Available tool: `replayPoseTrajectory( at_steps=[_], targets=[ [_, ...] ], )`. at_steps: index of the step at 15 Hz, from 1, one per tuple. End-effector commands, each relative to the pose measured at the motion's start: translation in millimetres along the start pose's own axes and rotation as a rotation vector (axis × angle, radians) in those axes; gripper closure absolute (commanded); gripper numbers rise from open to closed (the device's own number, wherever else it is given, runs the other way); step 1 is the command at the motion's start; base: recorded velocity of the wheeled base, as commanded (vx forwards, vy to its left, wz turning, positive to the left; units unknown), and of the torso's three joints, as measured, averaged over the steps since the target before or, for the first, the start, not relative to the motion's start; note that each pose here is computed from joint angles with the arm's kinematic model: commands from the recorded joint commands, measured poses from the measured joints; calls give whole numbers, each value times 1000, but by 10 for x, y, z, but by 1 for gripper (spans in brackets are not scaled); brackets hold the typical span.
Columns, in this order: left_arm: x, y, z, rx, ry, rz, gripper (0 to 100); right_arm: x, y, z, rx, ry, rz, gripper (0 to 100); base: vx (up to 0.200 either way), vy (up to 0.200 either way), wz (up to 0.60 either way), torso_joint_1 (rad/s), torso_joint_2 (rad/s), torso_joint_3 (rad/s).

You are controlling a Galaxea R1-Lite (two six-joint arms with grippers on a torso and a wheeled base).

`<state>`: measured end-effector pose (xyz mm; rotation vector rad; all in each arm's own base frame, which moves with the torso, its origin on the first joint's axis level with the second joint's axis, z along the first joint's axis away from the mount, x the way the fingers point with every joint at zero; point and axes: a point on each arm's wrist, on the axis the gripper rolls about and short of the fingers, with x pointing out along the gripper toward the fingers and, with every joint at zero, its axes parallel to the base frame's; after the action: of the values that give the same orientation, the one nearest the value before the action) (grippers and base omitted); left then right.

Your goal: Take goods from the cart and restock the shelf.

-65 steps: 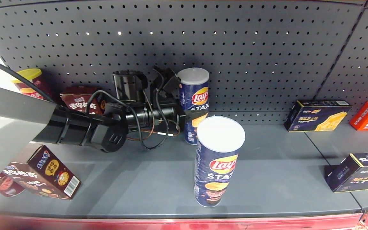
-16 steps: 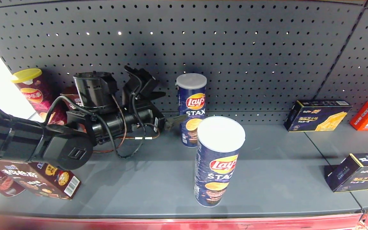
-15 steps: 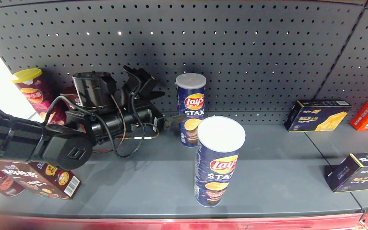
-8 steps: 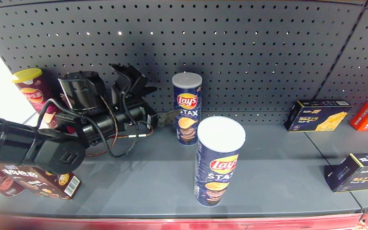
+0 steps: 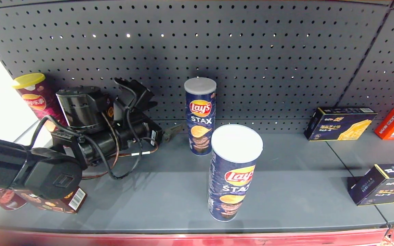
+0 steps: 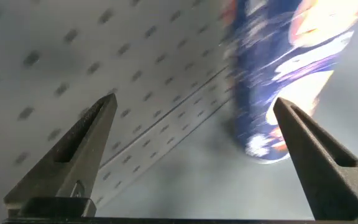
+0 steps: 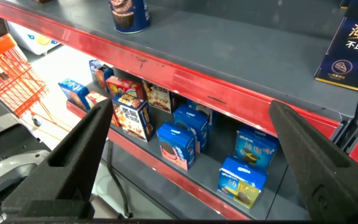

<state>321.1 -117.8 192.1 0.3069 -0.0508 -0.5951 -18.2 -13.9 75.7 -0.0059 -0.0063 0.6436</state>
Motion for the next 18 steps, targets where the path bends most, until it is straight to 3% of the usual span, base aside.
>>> replayPoseTrajectory(
  at_steps=[1,8,18],
  targets=[
    [-6,9,-4,-1,19,43,0,1,0,1,0,1,1,0,0,0,0,0,0,0],
    [118,-55,-116,-11,86,38,0,1,0,1,0,1,1,0,0,0,0,0,0,0],
    [286,-169,-174,-20,97,4,0,1,0,1,0,1,1,0,0,0,0,0,0,0]
  ],
)
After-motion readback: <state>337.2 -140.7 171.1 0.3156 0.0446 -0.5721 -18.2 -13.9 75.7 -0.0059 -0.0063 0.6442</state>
